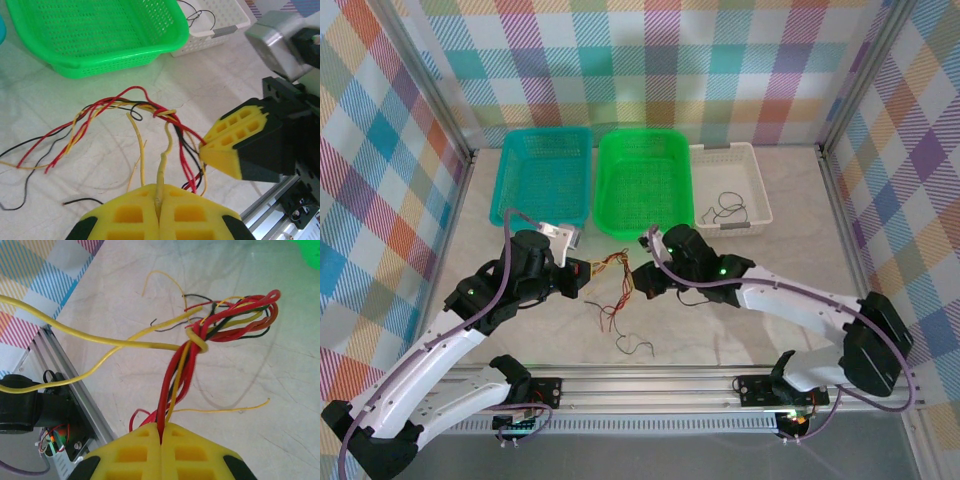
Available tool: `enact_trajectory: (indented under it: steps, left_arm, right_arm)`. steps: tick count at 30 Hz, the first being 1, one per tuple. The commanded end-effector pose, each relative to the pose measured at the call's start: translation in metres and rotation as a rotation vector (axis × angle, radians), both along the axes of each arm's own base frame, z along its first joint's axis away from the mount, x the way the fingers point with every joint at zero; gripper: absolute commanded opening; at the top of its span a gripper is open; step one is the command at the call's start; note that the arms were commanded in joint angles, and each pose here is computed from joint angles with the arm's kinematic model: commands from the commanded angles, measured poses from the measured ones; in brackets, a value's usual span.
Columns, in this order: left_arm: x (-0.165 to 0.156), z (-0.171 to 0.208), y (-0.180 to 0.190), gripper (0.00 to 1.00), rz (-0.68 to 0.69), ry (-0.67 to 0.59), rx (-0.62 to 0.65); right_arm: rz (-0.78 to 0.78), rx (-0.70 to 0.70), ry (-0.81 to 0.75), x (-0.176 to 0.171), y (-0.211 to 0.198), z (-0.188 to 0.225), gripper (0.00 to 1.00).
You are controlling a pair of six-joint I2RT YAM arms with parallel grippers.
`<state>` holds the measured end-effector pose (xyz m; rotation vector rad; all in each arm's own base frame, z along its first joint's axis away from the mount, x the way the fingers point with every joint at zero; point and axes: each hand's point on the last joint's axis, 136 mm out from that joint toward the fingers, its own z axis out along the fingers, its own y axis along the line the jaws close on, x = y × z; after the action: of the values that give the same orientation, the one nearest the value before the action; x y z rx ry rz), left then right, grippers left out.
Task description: Untangle the cables
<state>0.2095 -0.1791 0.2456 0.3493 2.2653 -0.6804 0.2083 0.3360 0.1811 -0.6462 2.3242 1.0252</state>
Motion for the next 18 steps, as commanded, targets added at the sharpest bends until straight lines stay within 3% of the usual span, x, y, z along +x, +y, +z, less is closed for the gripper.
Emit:
enact_trajectory:
  steps: [1,9,13,18]
  left_arm:
    - [-0.001,0.005,0.005,0.0,-0.001,-0.03,0.004]
    - [0.0,0.014,0.028,0.0,0.096,-0.065,0.052]
    - [0.001,0.021,0.043,0.0,0.157,-0.077,0.098]
    - [0.003,0.029,0.061,0.0,0.231,-0.08,0.159]
  right_arm:
    - [-0.117,0.019,-0.024,0.018,-0.022,0.001,0.0]
    - [-0.515,-0.002,0.071,0.048,-0.123,-0.03,0.0]
    - [-0.728,-0.056,0.157,0.048,-0.183,-0.053,0.0]
    - [-0.885,-0.064,0.266,0.04,-0.226,-0.072,0.0]
